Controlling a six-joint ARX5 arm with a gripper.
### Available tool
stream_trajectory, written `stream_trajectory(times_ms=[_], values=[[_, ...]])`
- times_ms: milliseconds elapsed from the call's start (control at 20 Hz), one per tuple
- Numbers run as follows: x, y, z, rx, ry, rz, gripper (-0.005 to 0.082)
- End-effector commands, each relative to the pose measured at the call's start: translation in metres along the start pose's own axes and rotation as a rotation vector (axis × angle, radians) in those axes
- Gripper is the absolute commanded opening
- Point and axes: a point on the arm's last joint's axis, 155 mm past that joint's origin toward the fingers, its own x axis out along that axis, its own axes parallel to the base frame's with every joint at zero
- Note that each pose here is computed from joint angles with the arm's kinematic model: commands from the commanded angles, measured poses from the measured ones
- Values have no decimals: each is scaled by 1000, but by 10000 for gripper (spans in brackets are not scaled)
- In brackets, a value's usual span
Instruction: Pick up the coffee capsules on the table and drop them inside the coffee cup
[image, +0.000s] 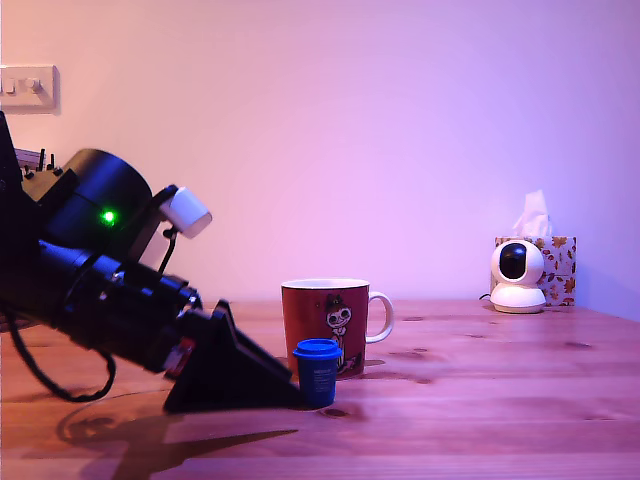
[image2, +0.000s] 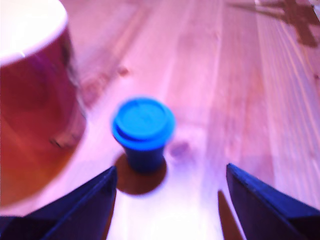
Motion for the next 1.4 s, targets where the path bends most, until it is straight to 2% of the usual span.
stream_trajectory(times_ms=[0,300,650,1200,1350], values=[[5,5,3,-4,-7,8,636],[12,7,14,28,-13,18,636],[21,4,13,55,12,41,636],[41,15,17,39,10,30,635],[41,15,15,36,14,31,598]])
